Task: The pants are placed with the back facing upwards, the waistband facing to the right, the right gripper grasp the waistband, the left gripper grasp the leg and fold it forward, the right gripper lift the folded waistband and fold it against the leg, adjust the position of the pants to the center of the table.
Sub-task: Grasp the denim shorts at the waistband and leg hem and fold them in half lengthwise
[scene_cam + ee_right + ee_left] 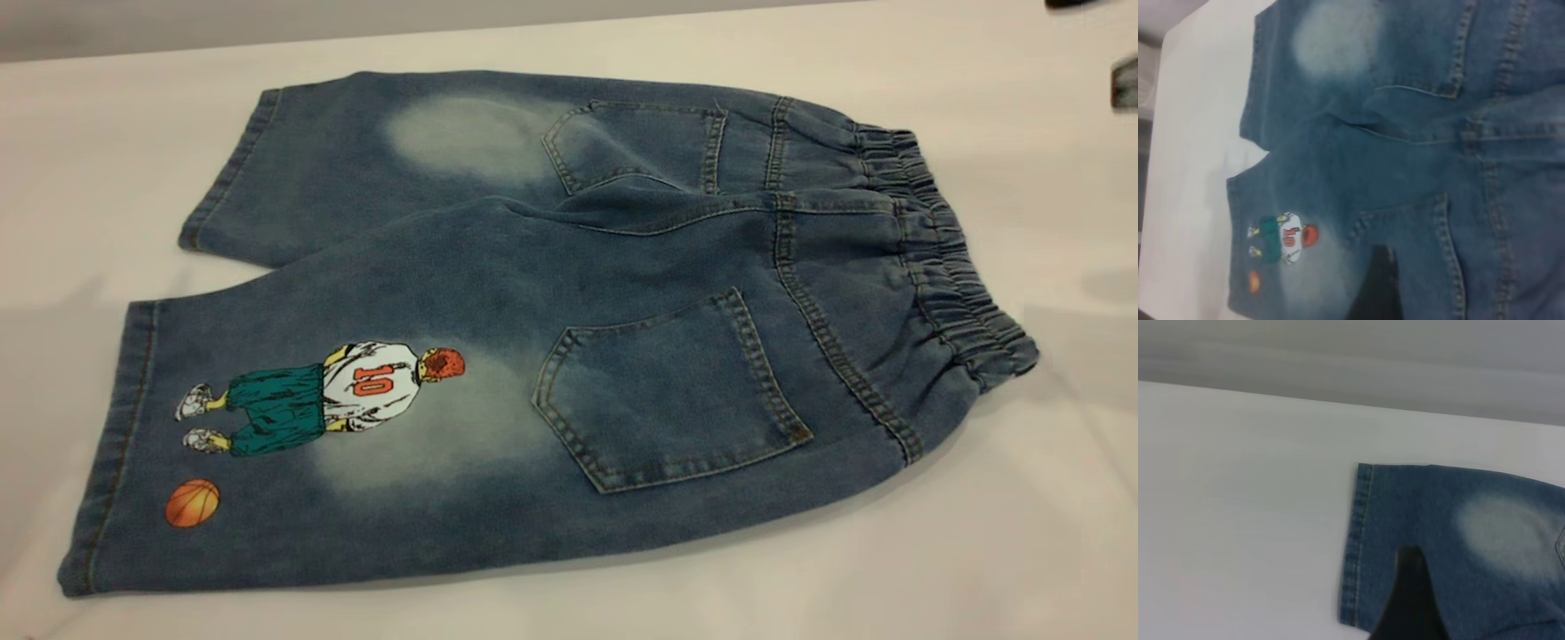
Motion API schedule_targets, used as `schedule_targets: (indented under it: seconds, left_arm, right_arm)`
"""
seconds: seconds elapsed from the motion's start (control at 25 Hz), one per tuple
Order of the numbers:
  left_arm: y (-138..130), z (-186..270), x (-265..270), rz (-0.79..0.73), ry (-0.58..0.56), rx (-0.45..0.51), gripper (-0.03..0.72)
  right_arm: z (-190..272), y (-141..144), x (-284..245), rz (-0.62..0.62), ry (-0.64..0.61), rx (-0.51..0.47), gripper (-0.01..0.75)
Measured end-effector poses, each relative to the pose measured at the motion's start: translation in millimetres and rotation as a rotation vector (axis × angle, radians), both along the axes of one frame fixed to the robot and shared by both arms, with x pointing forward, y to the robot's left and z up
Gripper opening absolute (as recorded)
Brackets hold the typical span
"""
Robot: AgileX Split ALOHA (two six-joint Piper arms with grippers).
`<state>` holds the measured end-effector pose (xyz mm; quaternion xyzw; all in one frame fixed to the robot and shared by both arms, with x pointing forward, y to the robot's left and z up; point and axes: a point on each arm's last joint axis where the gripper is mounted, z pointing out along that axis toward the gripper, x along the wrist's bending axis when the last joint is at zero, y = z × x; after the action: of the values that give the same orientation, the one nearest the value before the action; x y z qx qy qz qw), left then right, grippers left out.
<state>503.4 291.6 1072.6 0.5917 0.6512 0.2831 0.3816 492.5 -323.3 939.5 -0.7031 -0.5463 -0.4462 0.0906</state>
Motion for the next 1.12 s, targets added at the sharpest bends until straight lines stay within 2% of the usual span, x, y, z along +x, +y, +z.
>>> schedule_targets:
  seconds: [0.2, 0.6, 1.12]
  left_arm:
    - [0.0, 0.0, 0.0, 0.0, 0.0, 0.0, 0.504]
    - [-0.3, -0.6, -0.4, -0.001, 0.008, -0.003, 0.504]
    - [-0.3, -0.6, -0.4, -0.001, 0.008, -0.003, 0.504]
  right_arm:
    - [-27.6, 1.3, -13.3, -0.024, 0.069, -0.023, 0.587]
    - [-68.9, -0.7, -10.8, -0.028, 0.186, 0.008, 0.587]
    - [-112.8, 1.0, -14.5, -0.012, 0.27, 0.041, 0.587]
